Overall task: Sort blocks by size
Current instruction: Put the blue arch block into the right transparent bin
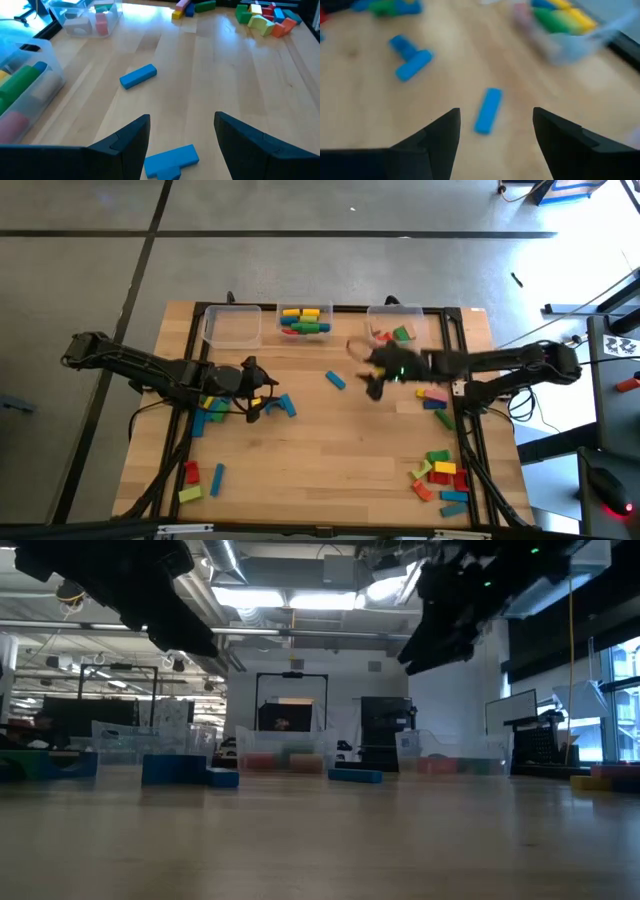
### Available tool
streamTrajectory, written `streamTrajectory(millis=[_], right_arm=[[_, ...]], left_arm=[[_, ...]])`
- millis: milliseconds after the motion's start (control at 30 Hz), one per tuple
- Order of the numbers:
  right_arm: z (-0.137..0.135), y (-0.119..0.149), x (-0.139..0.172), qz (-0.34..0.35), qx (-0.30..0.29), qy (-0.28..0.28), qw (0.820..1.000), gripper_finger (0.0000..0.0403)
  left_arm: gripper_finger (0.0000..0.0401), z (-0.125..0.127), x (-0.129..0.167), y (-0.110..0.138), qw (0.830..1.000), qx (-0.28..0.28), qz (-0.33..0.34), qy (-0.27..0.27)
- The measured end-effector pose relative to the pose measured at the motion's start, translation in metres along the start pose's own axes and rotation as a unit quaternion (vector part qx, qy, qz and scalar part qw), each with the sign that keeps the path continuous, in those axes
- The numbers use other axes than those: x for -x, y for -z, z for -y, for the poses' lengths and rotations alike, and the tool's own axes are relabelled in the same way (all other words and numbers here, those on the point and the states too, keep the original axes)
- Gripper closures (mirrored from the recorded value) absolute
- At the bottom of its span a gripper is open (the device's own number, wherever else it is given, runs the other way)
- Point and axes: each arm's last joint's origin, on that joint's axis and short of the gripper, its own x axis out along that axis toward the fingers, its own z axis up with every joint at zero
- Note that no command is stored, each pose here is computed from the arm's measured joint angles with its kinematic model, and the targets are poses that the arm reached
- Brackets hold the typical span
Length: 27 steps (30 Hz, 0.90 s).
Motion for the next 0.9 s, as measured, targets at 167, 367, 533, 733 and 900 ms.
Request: streamTrajectory(millis=[167, 367, 533, 733, 900], right_arm=[[-0.040, 0.028, -0.003, 0.000, 0.057, -0.026, 0.998, 0.0155], [-0.061, 0.062, -0.011, -0.008, 0.101, -0.022, 0.995, 0.0155], [-0.064, 0.078, -0.023, 0.006, 0.103, -0.011, 0.995, 0.0155], [-0.065, 0.085, -0.033, 0.008, 0.117, -0.010, 0.993, 0.0155], [-0.067, 0.084, -0.034, 0.017, 0.125, -0.014, 0.992, 0.0155]], left_arm=[[0.0184, -0.003, -0.001, 0.000, 1.000, 0.028, -0.003, -0.007], [0.0184, -0.006, -0.003, 0.001, 1.000, 0.022, -0.011, -0.013], [0.0184, -0.005, -0.014, 0.014, 0.997, 0.018, -0.069, -0.022], [0.0184, -0.003, -0.035, 0.039, 0.983, 0.046, -0.171, -0.053], [0.0184, 0.000, -0.047, 0.052, 0.973, 0.053, -0.219, -0.048]])
